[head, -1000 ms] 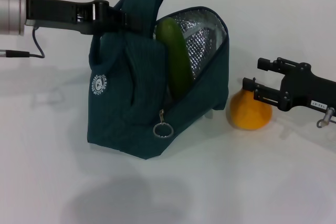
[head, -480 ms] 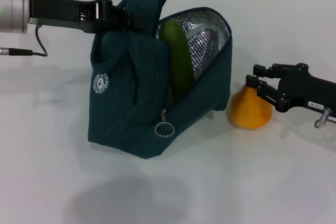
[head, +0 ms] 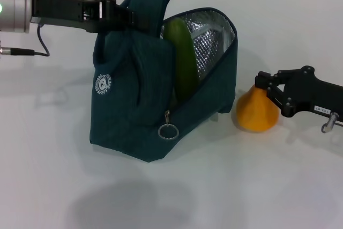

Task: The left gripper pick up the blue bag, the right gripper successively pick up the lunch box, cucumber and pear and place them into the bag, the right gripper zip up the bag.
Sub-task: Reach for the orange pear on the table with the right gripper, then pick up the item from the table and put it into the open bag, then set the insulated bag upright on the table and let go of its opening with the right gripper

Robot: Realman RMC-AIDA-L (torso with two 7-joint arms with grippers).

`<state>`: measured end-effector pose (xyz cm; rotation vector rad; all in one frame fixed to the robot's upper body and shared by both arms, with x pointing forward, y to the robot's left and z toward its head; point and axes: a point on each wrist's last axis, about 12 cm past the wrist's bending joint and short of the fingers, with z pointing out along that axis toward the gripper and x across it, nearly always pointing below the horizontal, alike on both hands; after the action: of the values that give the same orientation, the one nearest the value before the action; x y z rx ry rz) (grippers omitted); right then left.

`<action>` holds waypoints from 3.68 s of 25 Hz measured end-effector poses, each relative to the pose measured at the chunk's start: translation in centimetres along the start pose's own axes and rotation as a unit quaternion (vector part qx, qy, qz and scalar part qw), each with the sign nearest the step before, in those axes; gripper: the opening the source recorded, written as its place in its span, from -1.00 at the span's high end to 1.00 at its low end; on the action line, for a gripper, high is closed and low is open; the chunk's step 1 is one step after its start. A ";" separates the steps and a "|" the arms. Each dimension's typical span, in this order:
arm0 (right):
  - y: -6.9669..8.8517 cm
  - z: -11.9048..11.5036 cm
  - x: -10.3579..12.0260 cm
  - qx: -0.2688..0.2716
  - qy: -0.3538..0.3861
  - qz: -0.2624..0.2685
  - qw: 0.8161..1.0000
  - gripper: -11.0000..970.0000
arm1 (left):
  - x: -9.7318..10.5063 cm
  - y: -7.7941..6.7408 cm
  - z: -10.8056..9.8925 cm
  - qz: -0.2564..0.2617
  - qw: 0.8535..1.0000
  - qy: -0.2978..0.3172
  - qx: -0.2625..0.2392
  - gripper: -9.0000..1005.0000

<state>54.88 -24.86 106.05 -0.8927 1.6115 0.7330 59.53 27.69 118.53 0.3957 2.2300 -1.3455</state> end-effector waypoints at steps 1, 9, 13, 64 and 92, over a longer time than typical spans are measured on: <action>0.0 0.0 0.0 0.000 0.000 -0.001 1.000 0.72 | 0.0 0.0 0.0 0.000 1.000 0.000 0.000 0.90; -0.1 -0.2 0.0 0.005 -0.003 -0.004 1.000 0.90 | 0.0 0.0 -0.1 0.000 1.000 -0.002 -0.001 0.90; -0.1 -0.3 -0.2 0.006 -0.015 0.000 1.000 0.90 | 0.0 0.1 -0.2 0.000 1.000 -0.002 -0.001 0.91; 0.4 10.6 -12.9 -0.166 -0.100 0.002 0.981 0.90 | 1.3 0.9 -0.1 -0.012 0.999 -0.033 0.013 0.91; -2.2 2.1 -6.5 -0.033 -0.169 0.309 0.936 -0.24 | 1.1 0.9 -0.2 -0.012 0.999 -0.036 0.011 0.91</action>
<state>58.61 -23.14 111.99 -0.2596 1.5588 1.3051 59.00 28.30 117.34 0.3258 2.1691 -1.3768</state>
